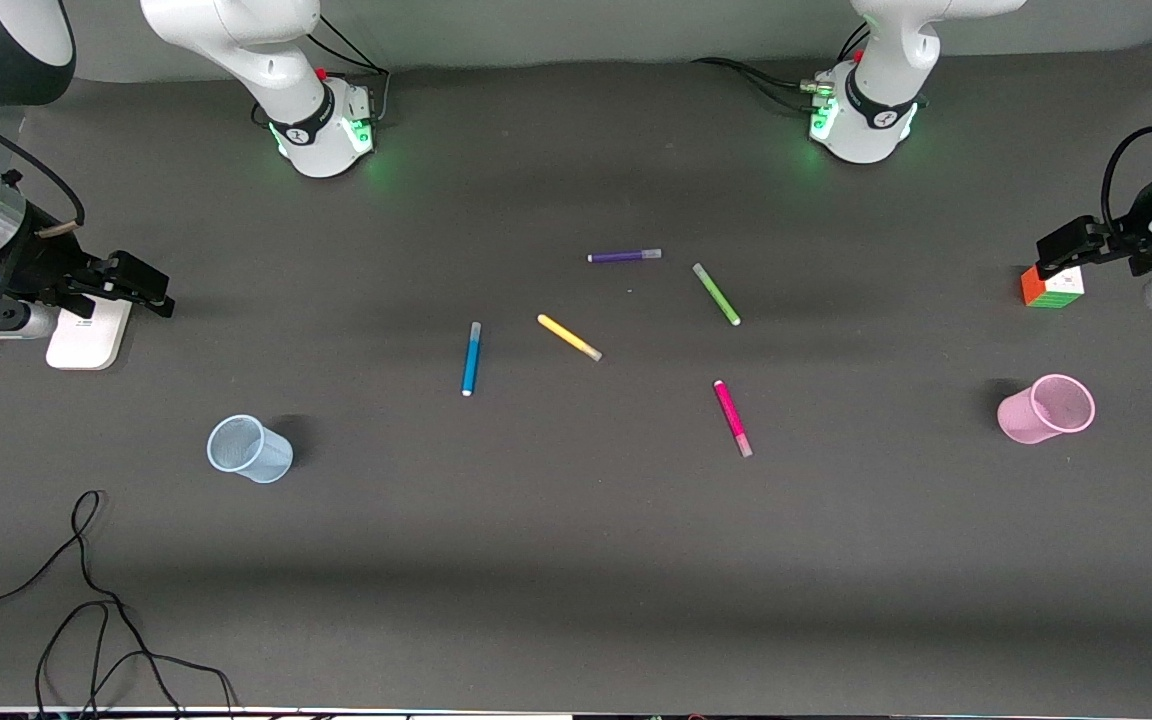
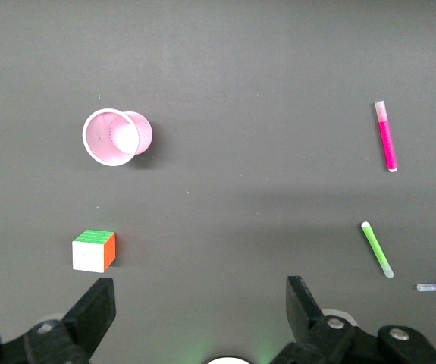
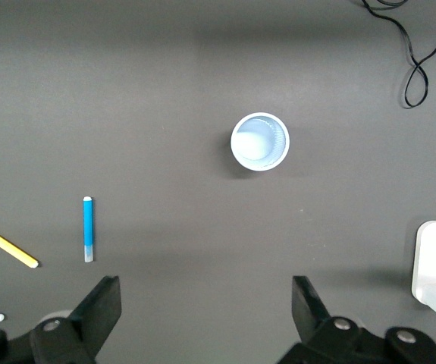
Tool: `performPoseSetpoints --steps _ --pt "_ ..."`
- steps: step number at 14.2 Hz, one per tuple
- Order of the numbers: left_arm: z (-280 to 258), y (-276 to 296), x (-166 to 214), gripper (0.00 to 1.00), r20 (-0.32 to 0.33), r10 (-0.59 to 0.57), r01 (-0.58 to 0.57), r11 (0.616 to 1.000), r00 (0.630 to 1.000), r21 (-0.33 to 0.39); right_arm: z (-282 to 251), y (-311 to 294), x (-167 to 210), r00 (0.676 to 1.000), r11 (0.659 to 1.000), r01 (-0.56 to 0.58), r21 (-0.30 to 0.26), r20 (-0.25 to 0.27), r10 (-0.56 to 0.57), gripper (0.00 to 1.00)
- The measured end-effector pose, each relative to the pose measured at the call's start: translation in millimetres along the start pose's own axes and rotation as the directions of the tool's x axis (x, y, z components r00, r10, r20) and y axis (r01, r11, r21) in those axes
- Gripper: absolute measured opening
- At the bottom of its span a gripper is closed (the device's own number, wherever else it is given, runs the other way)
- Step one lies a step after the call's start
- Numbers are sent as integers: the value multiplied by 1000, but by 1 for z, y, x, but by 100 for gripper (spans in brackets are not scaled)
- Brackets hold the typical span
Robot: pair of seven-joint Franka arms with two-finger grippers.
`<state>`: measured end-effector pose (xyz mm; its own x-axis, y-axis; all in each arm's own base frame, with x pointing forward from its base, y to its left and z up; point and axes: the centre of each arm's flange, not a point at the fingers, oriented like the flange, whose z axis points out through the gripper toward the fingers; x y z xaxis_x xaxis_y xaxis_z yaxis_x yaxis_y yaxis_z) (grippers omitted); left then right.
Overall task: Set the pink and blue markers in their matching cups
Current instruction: 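Move the right gripper toward the blue marker while the left gripper reaches the pink marker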
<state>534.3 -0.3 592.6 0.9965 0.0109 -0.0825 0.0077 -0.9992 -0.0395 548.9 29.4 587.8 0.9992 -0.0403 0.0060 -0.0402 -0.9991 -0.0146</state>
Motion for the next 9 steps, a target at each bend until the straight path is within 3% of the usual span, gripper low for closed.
performPoseSetpoints --steps 6,9 --pt "2 15 -3 100 22 28 -28 1000 999 3 8 -2 5 1000 1000 3 -1 14 -3 100" --pt "6 27 -4 100 45 49 -49 999 998 3 37 -30 13 997 999 52 -5 66 -51 100"
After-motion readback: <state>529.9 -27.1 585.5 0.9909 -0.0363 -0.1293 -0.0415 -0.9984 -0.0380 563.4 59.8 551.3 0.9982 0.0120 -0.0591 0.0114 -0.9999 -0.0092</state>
